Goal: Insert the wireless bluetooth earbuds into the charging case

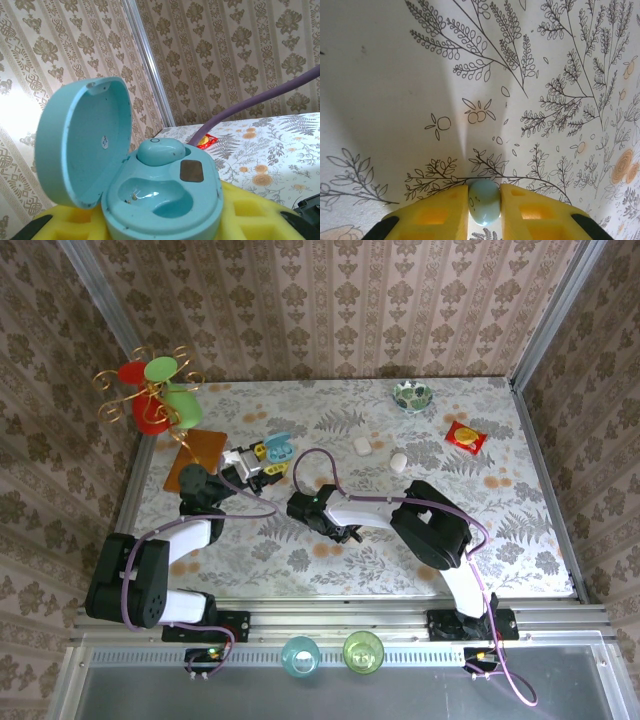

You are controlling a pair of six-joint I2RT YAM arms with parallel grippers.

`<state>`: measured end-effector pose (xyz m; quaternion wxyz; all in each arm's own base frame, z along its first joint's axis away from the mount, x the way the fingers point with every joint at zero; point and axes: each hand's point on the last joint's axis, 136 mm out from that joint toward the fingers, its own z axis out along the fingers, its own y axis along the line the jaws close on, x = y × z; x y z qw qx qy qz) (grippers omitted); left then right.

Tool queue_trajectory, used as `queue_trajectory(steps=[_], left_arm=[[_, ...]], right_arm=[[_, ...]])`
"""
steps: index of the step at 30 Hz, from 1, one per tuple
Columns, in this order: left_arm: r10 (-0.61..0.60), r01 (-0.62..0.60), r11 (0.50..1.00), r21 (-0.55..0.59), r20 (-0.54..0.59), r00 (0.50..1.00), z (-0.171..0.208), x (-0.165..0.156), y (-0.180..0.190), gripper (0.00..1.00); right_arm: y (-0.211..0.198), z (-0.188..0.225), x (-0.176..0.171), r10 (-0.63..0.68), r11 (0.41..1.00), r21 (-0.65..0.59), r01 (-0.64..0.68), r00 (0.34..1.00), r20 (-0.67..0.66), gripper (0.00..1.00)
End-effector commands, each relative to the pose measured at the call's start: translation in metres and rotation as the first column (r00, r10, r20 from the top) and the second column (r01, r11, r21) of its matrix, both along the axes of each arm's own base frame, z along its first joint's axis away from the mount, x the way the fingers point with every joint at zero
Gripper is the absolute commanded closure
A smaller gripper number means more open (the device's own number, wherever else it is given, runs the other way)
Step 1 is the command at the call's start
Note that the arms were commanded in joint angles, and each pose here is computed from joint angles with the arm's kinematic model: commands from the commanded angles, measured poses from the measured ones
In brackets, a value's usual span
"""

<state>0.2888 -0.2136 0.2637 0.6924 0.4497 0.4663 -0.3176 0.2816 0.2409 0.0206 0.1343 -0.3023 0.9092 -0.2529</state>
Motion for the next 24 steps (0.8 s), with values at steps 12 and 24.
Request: queue_trajectory(steps=[12, 24], left_arm=[[-0.047, 0.047, 0.999, 0.000, 0.032, 0.998, 0.005, -0.012, -0.005, 0.73], [-0.115, 0.115, 0.993, 0.015, 0.026, 0.993, -0.003, -0.018, -0.030, 0.72]], right_arm=[[-0.003, 0.057, 0.009, -0.119, 0.936, 0.338, 0.099, 0.992, 0.040, 0.81], [0.050, 0.226, 0.008, -0.022, 0.224, 0.973, -0.046, 0.998, 0.053, 0.81]])
